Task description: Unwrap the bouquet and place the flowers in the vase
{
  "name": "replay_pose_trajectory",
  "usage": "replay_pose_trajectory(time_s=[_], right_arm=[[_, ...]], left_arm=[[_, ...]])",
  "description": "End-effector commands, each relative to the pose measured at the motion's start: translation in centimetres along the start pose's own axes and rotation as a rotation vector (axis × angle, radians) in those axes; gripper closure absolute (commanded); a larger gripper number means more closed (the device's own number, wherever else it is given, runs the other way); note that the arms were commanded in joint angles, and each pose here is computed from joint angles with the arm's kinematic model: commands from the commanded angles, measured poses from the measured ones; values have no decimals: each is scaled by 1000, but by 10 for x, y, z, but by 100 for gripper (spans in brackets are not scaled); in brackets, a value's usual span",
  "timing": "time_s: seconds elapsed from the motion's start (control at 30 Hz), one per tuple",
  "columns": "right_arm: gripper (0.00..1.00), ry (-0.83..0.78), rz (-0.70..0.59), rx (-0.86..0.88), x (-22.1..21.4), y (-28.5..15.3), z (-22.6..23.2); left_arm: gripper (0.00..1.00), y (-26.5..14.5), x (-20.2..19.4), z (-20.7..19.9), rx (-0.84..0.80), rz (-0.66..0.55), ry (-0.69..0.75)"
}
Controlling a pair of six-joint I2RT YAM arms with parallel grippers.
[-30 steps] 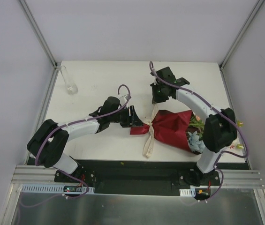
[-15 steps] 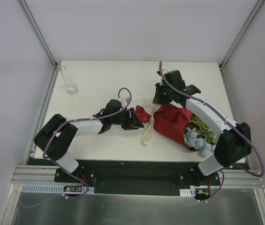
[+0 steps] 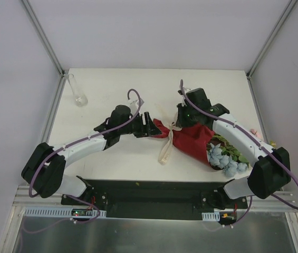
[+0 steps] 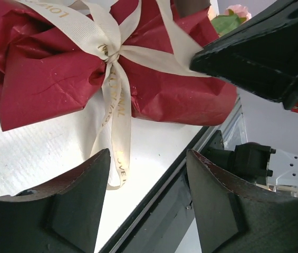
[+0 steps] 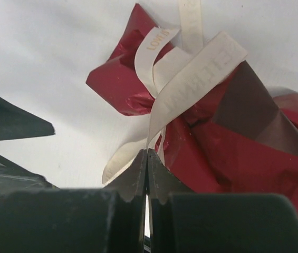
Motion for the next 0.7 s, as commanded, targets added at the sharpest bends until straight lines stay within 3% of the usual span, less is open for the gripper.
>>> replay_pose_trajectory(time_s=[0.0,0.33,0.53,0.57,0.67], right_arm=[[99,-74,31,-20,-10,-9,-2],[98,-85,107,-13,-56,-13,5],[74,-168,62,-144,-33,-21,0],[59,-179,18,-136,-15,-28,9],[43,-176,0,-166,16,-27,18]], left_arm=[[41,-14,15,-14,-9,-62,54],[36,-45,15,-17,34,-141,102],[35,-46,15,-15,48,-130,124],[35,-46,15,-15,46,-131,125],[35,-49,13,-13,54,-135,121]])
Point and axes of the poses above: each gripper's point midway between its finger pads, its own y axis out along the fingers, its own z axis along the line the jaws close on, x = y × z, the point moved 7 cm from there along -y, back along the fingers, and after that the axes turned 12 degrees about y, right-handed, at the moved point
